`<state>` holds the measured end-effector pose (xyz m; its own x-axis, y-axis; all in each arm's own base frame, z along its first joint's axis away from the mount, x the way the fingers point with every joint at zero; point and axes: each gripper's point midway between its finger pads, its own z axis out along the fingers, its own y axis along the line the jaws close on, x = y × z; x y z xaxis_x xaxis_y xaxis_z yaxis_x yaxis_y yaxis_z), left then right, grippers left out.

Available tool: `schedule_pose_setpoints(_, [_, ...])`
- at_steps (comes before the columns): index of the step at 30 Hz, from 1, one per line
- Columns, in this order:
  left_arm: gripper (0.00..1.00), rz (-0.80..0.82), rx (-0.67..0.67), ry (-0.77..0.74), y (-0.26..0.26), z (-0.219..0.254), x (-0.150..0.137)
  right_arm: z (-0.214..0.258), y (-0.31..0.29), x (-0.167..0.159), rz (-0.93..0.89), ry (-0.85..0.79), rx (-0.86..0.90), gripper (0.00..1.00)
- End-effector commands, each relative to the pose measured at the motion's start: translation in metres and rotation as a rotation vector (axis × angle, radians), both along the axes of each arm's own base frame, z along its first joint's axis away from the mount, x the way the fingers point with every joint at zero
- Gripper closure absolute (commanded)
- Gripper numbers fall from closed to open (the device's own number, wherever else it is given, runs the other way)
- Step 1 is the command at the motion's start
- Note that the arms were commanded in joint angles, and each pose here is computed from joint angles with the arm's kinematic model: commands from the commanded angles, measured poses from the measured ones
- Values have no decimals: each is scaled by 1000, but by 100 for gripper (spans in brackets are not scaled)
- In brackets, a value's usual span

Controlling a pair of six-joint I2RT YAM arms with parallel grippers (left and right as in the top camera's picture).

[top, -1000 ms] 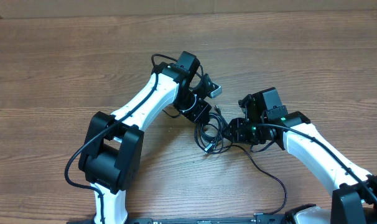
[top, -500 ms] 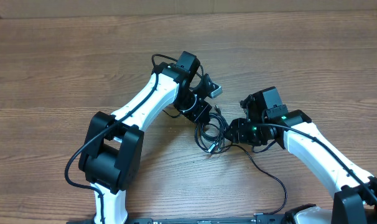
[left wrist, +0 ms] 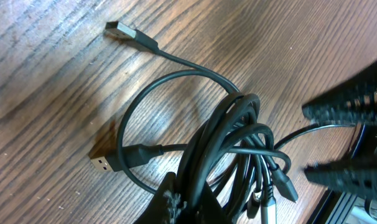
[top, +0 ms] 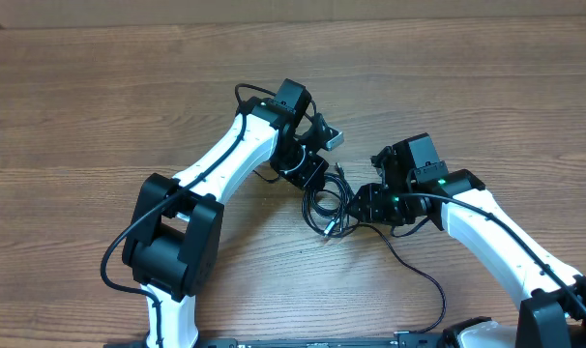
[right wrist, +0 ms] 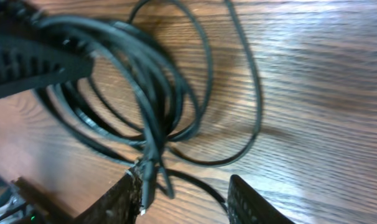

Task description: Untangle cables

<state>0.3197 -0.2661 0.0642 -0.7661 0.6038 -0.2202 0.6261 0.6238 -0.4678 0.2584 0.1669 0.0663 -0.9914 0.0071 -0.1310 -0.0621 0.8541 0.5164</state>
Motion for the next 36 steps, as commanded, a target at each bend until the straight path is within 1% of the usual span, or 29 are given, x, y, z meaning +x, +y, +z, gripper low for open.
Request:
schedule_pose_setpoints(1, [96,11,-27,-46,-5,19,8,21,11,5,51,-53,67,61])
schedule_pose_setpoints(6, [96,6,-57,-32,-10,22,6,20,10,5,48,-51,60,70])
schedule_pose_setpoints(10, [96,-1,-98,-28,-16,26,6,8,-1,4,23,-51,-6,71])
schedule_pose_setpoints(16, [96,-7,-126,-14,-19,29,3,-2,-2,1,20,-48,-8,71])
schedule_pose_setpoints(19, [96,-17,-151,-4,-22,32,0,-1,-1,5,19,-68,-1,75])
schedule_pose_setpoints(22, [96,-19,-160,1,-23,33,0,0,0,7,19,-77,1,76])
schedule_pose_setpoints(24, [96,-20,-166,5,-24,34,-1,-2,0,7,19,-69,-1,77])
schedule_pose_setpoints(28, [96,-46,-215,15,-30,39,-5,-16,-1,4,14,-18,-15,83])
schedule_pose_setpoints(33, [96,-45,-211,13,-29,39,-5,-24,-1,4,-2,14,-20,87])
schedule_pose_setpoints(36, [96,-44,-205,10,-29,38,-4,-24,-1,3,-2,14,-20,92])
